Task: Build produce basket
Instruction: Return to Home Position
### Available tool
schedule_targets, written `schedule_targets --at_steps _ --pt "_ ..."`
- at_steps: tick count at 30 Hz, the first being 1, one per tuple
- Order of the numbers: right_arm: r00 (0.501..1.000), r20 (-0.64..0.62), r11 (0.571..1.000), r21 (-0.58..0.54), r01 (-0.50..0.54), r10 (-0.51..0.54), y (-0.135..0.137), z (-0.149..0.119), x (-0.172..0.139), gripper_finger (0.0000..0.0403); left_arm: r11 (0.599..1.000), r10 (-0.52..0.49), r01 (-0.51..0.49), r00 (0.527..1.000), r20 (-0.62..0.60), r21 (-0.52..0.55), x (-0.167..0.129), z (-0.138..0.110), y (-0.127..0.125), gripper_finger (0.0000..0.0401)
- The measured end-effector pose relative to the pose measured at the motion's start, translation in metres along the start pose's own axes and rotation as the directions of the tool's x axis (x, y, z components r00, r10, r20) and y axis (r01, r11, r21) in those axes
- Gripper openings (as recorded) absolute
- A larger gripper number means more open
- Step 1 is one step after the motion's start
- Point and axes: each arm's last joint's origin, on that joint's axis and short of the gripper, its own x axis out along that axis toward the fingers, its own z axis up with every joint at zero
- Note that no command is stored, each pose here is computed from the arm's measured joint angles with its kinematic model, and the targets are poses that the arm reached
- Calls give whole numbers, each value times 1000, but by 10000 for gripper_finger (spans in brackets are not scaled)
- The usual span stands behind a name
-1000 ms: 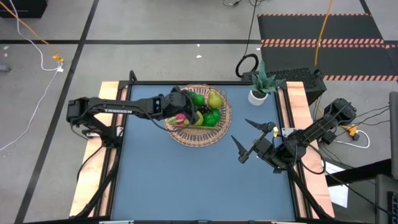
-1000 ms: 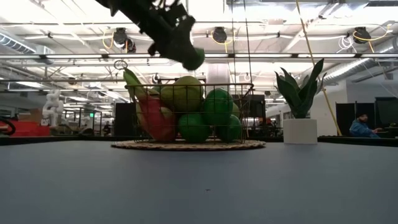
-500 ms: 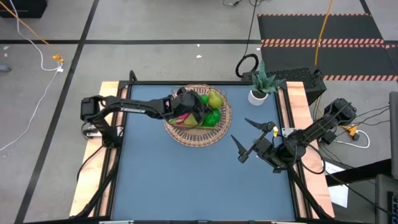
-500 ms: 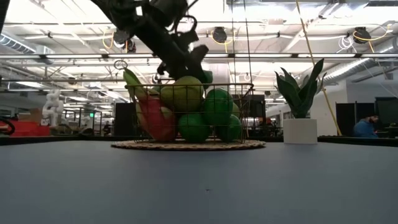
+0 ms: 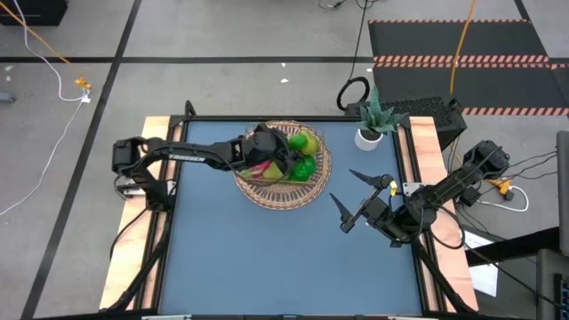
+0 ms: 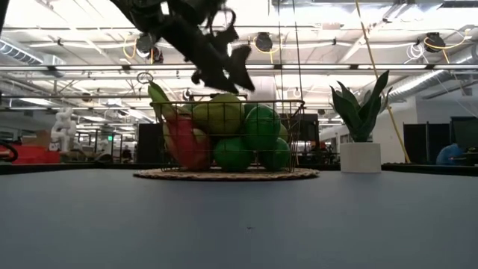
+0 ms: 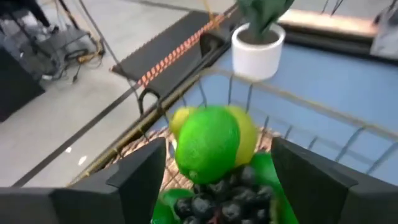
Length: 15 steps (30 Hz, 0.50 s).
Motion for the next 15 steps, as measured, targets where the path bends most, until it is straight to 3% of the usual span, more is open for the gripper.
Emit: schedule_targets --at_steps 8,13,15 --pt "1000 -11 1000 -18 11 -11 0 -2 3 375 997 -38 43 996 86 -60 -47 29 5 312" --pt "999 -37 998 -55 23 -25 2 -9 11 375 998 -66 66 998 -10 -9 -78 18 3 291" --pt "998 -54 997 -67 36 -40 2 -13 16 375 997 -81 82 995 53 -5 -87 10 -2 274"
